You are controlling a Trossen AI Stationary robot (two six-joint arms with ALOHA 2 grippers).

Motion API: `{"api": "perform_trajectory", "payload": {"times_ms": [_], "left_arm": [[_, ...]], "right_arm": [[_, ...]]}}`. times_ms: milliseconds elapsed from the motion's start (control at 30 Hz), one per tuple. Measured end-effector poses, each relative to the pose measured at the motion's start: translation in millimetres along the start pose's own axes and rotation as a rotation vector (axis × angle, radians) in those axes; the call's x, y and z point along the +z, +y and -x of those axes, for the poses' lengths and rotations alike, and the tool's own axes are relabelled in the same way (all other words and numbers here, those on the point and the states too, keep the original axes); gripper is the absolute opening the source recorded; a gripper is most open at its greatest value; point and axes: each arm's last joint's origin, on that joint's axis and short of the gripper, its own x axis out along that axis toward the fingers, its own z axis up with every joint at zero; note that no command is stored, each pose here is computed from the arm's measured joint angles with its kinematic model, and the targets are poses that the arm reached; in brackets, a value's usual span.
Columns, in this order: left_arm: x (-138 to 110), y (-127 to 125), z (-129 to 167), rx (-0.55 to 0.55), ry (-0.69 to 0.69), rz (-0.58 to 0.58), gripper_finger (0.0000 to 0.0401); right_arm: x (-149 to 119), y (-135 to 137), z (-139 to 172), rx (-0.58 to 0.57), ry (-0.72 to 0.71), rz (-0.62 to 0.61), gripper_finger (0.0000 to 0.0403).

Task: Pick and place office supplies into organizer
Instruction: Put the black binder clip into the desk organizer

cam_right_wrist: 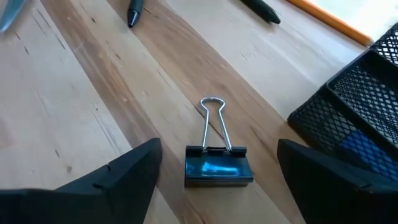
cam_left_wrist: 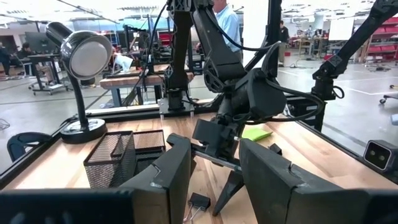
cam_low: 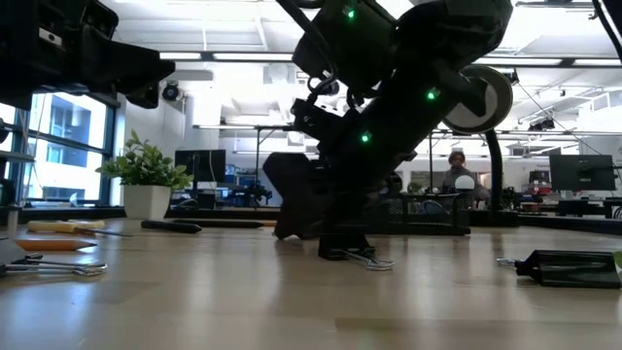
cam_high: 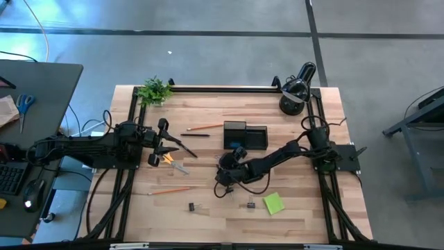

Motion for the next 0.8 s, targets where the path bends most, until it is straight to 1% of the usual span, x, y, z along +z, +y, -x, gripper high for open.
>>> {"api": "perform_trajectory", "payload": {"times_ms": [267, 533, 800], "left_arm": [[0.0, -0.1, 0.0, -0.001, 0.0, 0.0, 0.0129], [0.0, 0.0, 0.0, -0.001, 0.0, 0.0, 0.0129], [0.0, 0.0, 0.0, 0.0, 0.0, 0.0, 0.0129]], "right_arm": [[0.3, 0.9, -0.3, 0.018, 0.003, 0.014, 0.0262], [0.6, 2.0, -0.4, 0.041, 0.009, 0.055, 0.0213], [0.4, 2.8, -0.3, 0.059, 0.016, 0.088, 0.0155]]}}
